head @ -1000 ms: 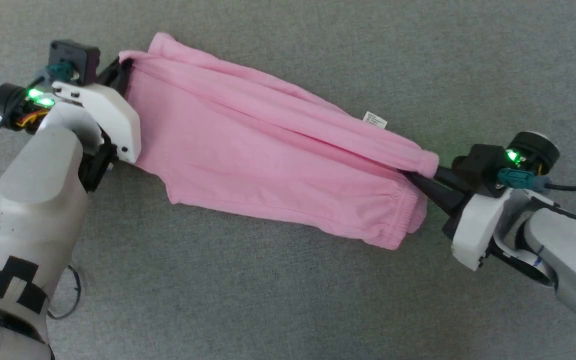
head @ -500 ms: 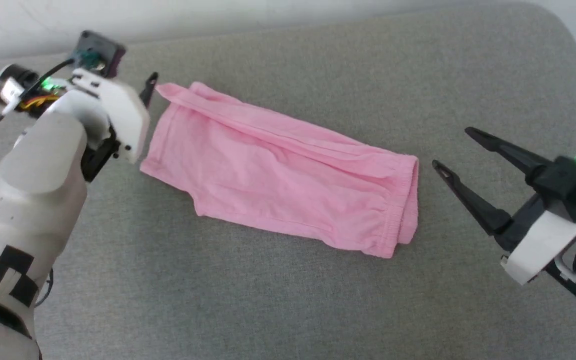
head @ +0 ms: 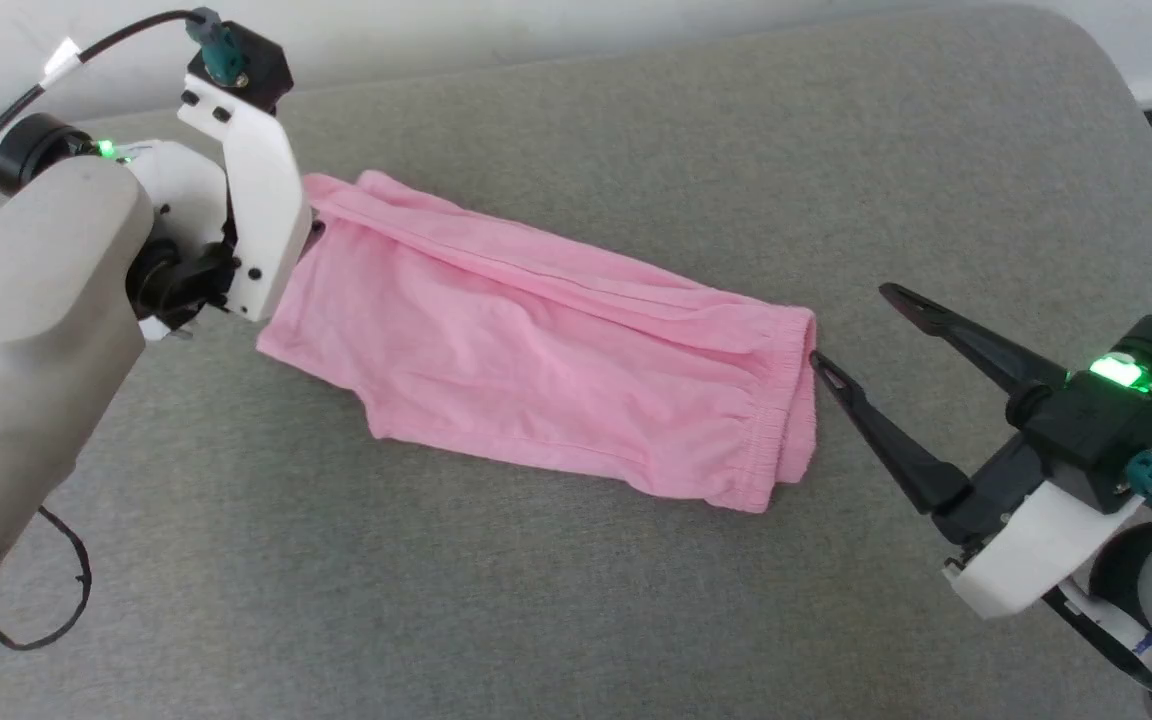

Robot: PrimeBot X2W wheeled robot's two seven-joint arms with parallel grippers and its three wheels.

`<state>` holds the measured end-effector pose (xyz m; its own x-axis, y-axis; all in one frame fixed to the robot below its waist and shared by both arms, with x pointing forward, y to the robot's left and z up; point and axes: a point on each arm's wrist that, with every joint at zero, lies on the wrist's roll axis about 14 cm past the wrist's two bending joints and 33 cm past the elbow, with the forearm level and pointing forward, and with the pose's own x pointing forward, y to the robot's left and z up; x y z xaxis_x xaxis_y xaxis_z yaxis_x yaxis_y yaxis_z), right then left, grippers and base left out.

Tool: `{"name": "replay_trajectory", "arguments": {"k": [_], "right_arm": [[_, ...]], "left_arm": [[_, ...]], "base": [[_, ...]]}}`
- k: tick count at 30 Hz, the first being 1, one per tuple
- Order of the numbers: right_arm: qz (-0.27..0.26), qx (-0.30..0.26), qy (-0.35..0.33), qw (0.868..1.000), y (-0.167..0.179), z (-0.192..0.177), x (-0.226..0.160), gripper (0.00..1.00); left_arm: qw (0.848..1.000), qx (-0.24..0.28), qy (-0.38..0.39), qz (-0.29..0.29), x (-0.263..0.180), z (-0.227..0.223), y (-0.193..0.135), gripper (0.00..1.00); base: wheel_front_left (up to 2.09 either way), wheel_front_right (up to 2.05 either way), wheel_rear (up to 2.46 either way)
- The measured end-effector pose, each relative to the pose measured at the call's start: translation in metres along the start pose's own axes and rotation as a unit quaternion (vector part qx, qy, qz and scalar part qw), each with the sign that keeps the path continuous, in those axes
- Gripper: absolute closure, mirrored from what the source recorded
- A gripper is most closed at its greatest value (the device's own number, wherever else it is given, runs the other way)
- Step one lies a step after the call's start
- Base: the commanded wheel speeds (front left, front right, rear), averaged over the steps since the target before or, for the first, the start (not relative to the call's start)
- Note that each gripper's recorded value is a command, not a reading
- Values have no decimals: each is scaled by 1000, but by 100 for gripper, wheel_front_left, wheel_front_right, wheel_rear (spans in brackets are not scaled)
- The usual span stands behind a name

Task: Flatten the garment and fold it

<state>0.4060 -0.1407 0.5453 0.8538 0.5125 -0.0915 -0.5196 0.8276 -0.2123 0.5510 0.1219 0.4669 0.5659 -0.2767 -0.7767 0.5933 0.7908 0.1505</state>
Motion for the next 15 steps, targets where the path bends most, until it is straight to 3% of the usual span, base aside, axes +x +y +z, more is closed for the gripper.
{"name": "replay_trajectory", "arguments": {"k": [15], "right_arm": [[-45,39,61,996,-18,-56,-9,0]], "left_arm": [[989,3,141,-43,70,-52,-22,0]], "base": [[0,0,0]]}}
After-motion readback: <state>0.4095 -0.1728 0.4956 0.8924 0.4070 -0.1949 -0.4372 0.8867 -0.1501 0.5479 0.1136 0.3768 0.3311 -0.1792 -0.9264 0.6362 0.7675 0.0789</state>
